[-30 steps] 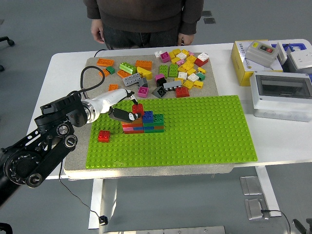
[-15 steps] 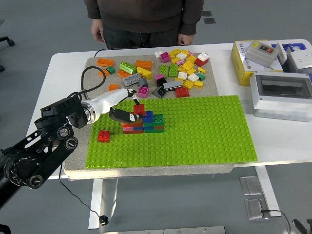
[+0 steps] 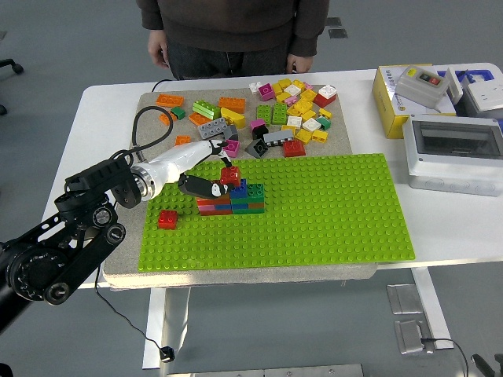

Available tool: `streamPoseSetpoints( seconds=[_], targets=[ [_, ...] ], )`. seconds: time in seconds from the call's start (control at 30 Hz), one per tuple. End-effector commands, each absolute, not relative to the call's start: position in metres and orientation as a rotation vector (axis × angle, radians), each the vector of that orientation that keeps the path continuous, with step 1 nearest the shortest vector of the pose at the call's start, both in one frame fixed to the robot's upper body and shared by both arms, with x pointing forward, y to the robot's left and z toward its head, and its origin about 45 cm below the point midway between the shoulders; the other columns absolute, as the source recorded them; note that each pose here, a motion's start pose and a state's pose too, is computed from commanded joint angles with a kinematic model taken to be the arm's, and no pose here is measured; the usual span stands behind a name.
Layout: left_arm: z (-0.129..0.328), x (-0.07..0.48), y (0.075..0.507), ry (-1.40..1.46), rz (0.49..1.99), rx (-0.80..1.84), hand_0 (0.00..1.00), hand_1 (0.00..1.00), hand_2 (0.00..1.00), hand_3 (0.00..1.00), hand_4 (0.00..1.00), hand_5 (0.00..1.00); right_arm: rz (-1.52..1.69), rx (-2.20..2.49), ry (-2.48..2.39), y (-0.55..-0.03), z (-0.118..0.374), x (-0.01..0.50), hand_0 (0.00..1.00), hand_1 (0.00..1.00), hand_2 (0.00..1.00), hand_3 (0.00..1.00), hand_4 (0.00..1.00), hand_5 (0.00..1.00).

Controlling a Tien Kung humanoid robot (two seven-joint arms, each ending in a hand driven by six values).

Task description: Pick up the brick,pile it on top of brick,press brick,pick up the brick,pile it on top of brick,press brick

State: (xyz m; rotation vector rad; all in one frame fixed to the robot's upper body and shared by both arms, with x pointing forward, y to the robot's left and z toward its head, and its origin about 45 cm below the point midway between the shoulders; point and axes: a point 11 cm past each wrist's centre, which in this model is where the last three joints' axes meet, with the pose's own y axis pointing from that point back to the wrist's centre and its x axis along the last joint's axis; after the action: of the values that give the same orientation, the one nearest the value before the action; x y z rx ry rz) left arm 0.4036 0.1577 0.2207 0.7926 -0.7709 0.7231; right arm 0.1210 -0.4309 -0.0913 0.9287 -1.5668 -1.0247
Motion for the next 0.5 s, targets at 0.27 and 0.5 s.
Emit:
streamPoseSetpoints(
  seconds=[0.27, 0.5],
  targets=[
    [0.2165, 0.4051, 0.1624, -0.792, 0.722, 0.812, 0.965, 0.983, 0.994, 0.575, 0.666, 0.301, -1.027, 0.932, -1.571, -0.4305, -0.0914, 0.1213, 0.728, 0.670, 0.662, 0.751, 0.599, 0.993],
    [0.2133, 0.4059, 0.1660, -0.821, 0.717, 0.845, 0.965, 0.982, 0.993, 0.575, 0.666, 0.300, -1.029, 0.932, -1.574, -0.4307, -0.0914, 0.1215, 0.728, 0.670, 0.664, 0.750, 0.599, 0.993]
  ],
)
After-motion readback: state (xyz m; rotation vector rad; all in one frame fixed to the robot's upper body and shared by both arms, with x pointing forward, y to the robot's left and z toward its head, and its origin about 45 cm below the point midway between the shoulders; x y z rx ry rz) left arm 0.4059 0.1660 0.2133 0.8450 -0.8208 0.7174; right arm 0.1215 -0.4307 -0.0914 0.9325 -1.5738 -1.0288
